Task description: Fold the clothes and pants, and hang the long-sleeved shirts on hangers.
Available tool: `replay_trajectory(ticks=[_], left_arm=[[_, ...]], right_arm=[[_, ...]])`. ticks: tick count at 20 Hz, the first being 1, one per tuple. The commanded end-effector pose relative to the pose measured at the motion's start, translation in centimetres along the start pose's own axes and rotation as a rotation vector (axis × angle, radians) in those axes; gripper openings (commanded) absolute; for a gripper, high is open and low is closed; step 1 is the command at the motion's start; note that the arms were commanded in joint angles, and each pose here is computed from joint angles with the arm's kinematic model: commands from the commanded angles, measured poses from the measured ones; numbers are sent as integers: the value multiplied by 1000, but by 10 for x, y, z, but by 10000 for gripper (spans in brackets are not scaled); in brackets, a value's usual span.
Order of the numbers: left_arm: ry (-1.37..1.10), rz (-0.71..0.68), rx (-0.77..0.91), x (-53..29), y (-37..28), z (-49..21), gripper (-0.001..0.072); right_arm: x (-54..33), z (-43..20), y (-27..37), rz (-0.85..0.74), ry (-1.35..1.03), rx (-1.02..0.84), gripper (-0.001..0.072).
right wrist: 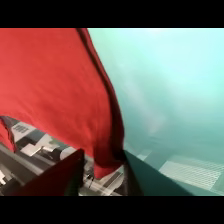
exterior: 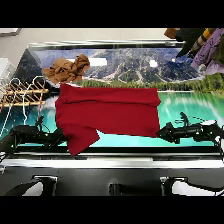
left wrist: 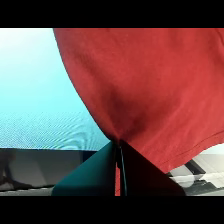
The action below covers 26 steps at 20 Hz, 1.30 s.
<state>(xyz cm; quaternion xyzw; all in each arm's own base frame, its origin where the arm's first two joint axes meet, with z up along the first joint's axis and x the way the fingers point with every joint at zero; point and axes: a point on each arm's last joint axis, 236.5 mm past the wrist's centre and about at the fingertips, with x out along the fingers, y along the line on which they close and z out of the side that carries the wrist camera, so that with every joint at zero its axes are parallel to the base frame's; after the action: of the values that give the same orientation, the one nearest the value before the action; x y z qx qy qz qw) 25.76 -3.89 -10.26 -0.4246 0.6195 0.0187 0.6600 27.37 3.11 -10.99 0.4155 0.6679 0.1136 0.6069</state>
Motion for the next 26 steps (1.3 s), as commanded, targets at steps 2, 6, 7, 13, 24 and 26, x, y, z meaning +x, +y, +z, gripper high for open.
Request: replay_trajectory(ticks=[2, 6, 7, 13, 24, 26], left_arm=[[0, 0, 2, 0, 0, 0, 17], [-7, -25, 10, -16, -10, 7, 16], [-2, -38, 12, -24, -14, 8, 16], [12, 5, 15, -86, -6, -25, 15], [-144, 36, 179, -120, -47, -5, 13], [-149, 36, 221, -120, -66, 27, 14]], right_arm=[[2, 1, 4, 22, -8, -33, 68], [-3, -15, 15, 56, 47, -58, 28], [-7, -18, 18, 51, 51, -69, 28], [-56, -55, 10, -183, 15, -64, 26], [-77, -10, 77, -293, -259, -347, 24], [-82, 24, 92, -356, -318, -382, 24]])
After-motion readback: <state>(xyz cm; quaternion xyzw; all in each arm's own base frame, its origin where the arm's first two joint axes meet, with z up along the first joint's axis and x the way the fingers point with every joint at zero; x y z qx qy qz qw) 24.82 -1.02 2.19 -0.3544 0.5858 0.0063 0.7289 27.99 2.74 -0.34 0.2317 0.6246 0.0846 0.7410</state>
